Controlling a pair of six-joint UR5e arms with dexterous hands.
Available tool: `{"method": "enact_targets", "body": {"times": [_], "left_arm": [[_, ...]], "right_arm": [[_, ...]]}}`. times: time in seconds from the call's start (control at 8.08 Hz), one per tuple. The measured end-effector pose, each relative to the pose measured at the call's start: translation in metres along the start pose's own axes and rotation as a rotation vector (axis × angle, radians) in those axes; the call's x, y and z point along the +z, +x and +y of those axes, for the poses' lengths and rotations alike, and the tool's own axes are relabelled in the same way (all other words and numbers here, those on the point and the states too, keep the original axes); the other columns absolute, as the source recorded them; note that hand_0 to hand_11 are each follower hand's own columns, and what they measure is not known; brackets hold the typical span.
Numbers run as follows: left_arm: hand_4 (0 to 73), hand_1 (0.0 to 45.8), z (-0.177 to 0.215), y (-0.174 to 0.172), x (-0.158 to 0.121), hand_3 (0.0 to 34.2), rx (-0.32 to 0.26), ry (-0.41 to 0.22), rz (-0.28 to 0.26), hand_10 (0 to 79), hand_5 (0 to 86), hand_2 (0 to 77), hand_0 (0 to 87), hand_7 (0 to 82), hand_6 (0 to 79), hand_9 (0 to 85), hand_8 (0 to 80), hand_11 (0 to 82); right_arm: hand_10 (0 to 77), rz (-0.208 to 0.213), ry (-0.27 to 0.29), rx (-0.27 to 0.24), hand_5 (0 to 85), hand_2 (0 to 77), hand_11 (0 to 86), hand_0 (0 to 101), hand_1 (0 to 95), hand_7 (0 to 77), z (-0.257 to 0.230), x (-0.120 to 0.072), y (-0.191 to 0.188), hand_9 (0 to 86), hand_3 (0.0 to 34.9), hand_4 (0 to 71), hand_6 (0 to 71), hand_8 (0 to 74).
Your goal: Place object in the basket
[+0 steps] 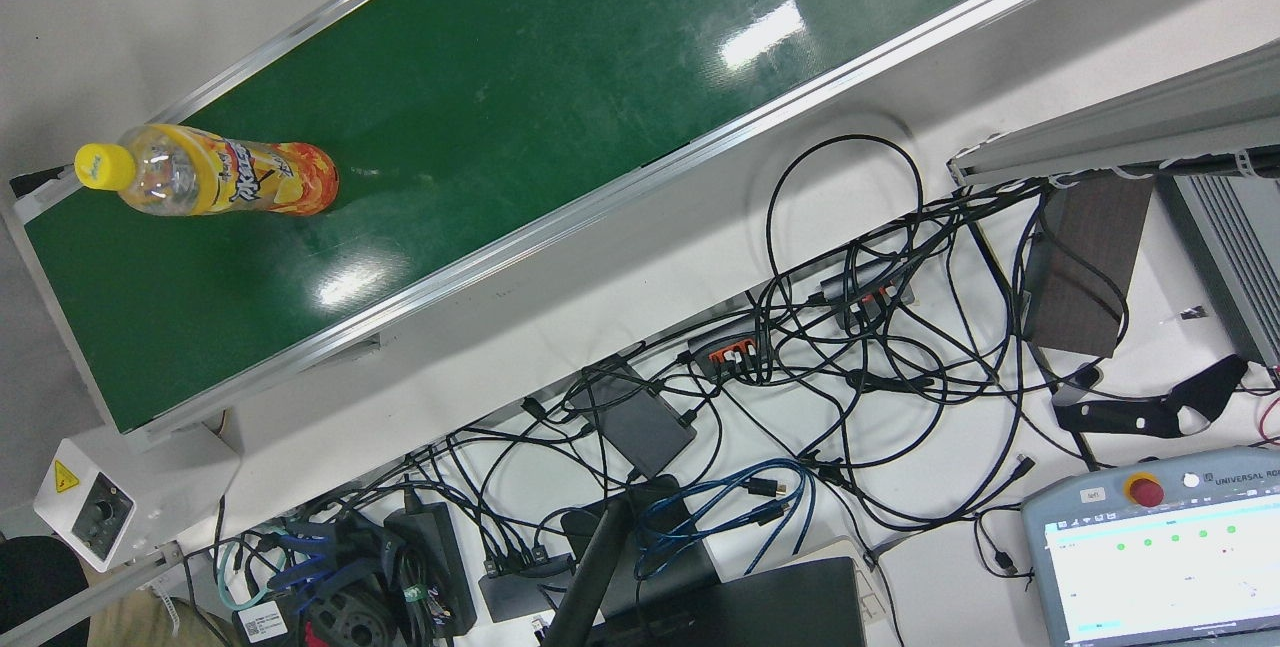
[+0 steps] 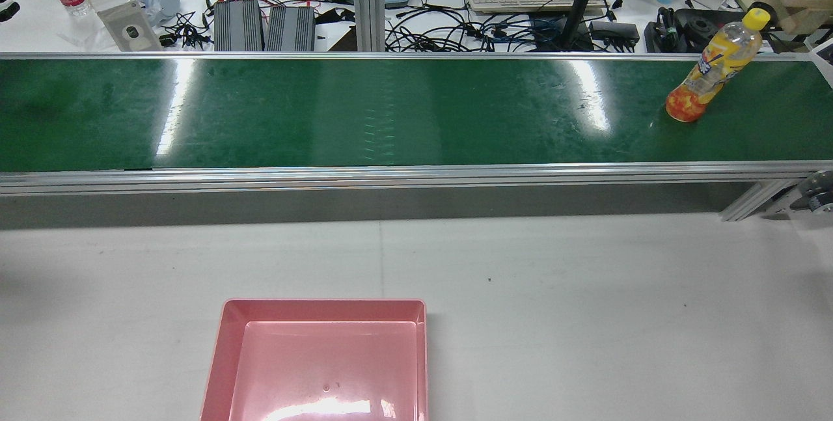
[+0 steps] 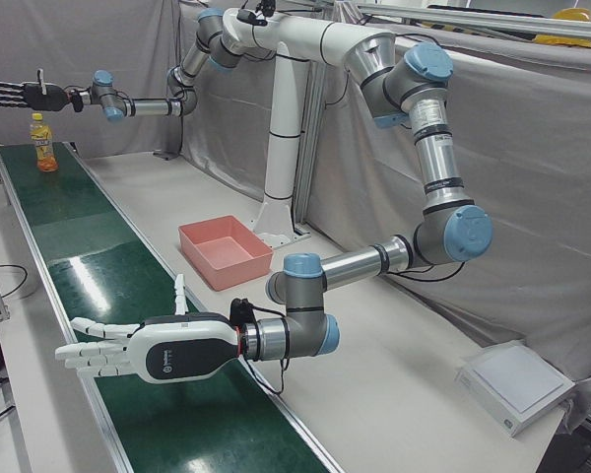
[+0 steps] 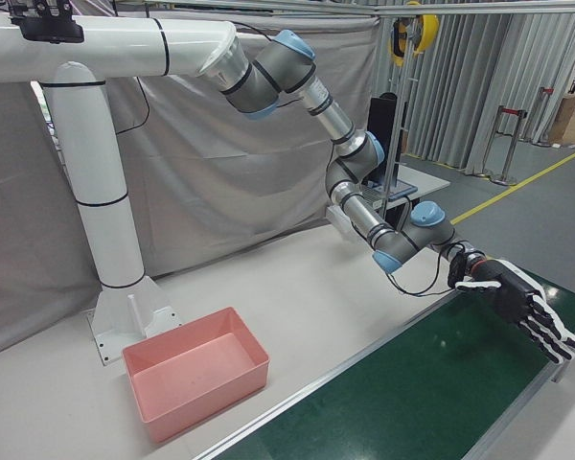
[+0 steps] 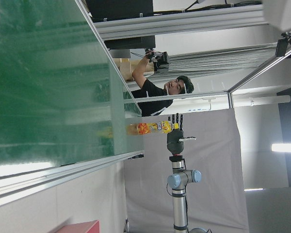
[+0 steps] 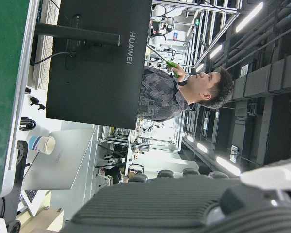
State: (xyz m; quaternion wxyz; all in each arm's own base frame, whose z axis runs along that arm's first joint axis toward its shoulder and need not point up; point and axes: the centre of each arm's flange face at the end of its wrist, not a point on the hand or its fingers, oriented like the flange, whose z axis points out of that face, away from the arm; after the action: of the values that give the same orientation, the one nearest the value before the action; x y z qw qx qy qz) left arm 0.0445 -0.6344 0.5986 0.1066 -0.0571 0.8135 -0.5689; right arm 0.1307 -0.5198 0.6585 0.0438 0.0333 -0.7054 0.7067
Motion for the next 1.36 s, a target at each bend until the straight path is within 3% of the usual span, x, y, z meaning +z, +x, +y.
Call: {"method": "enact_targets", "body": {"times": [0.12,1.36], "left_arm": [[12.5,8.2,0.0010,0.0001,0.0005,0.0,0.000,-0.003,0.000,3.8,15.3,0.0,58.6,2.7,0.0,3.3,5.4,6.5],[14.2,9.3,0.0045,-0.0006,0.0016,0.2,-0.002,-0.005,-0.002,3.8,19.6,0.0,60.5,2.7,0.0,3.8,6.5,7.6]], "right_arm": [[0.0,0.000,0.000,0.000,0.0,0.5,0.0,0,0.0,0.5,0.0000,0.0000,0.0000,0.0,0.2,0.0,0.0,0.0],[0.0,0.000,0.000,0.000,0.0,0.5,0.0,0,0.0,0.5,0.0000,0.0000,0.0000,0.0,0.2,0.0,0.0,0.0]]}}
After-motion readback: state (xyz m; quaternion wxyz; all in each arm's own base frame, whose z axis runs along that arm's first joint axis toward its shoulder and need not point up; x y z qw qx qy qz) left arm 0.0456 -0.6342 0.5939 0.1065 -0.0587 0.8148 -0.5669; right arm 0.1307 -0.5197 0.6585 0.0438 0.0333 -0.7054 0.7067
